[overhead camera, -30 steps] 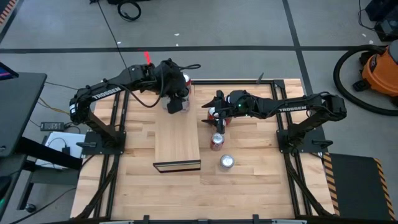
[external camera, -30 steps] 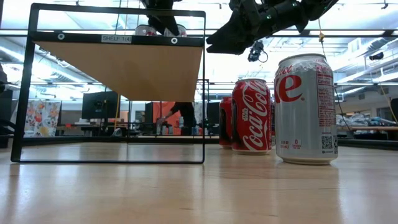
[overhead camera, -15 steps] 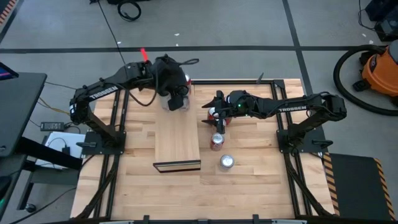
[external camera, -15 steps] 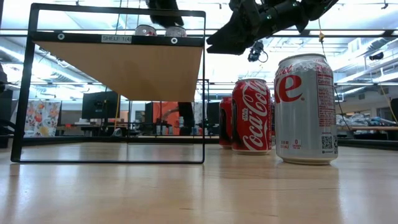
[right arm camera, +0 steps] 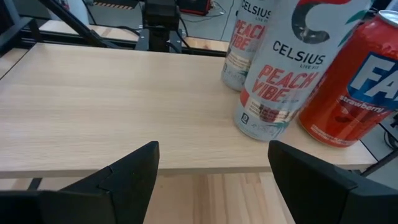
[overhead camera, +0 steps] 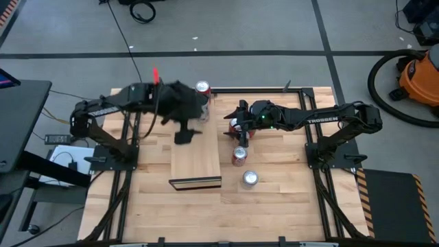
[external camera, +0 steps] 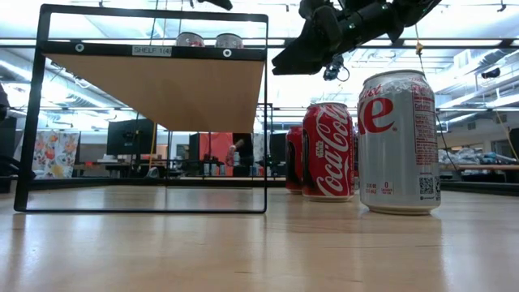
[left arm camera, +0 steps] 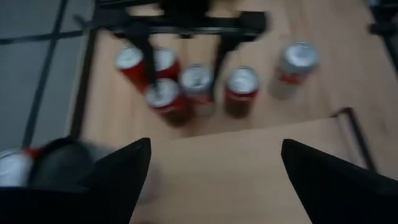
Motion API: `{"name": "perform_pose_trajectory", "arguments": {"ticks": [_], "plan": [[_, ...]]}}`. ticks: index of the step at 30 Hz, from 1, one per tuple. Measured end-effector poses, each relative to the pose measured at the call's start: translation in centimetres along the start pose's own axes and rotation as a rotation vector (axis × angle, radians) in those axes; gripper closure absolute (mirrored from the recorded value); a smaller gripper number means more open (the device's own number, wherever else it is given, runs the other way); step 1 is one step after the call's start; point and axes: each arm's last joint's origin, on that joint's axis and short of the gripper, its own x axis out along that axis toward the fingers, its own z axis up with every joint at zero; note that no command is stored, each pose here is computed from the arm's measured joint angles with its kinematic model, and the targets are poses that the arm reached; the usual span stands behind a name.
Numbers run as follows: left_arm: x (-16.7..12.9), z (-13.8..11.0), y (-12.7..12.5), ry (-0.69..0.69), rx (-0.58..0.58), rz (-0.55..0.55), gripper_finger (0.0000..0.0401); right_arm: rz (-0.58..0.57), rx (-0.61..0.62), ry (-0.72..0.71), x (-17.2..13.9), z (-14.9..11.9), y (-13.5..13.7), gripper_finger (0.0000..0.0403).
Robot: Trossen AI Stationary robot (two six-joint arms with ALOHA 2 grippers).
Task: Place canned beverage on shelf
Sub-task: Adjust the orange soda can on the shelf
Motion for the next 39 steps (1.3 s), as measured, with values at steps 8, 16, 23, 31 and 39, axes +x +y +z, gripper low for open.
{"name": "perform_pose_trajectory", "arguments": {"ticks": [8, 16, 23, 31, 39], "plan": [[0.6, -2.6, -2.4, 0.124, 0.019, 0.171, 0.0028, -0.002, 0.003, -0.001, 0.0, 0.0, 0.1, 0.0091], [-3.5, -4.9, -2.0, 0.027, -0.092, 0.259, 0.0028, 0.002, -0.013, -0.028, 0.0, 0.3, 0.3, 0.0091], [-5.9, -8.5, -1.1, 0.06, -0.24, 0.395, 0.0028, 0.002, -0.013, -0.029, 0.0, 0.3, 0.3, 0.0091], [-3.6, -12.4, 0.0, 0.203, -0.304, 0.609, 0.0028, -0.003, -0.014, -0.051, 0.0, 0.5, 0.2, 0.0091], [-1.9, -13.9, 2.1, 0.275, -0.306, 0.808, 0.0028, -0.003, -0.015, -0.058, 0.0, 0.6, 0.3, 0.0091]]}}
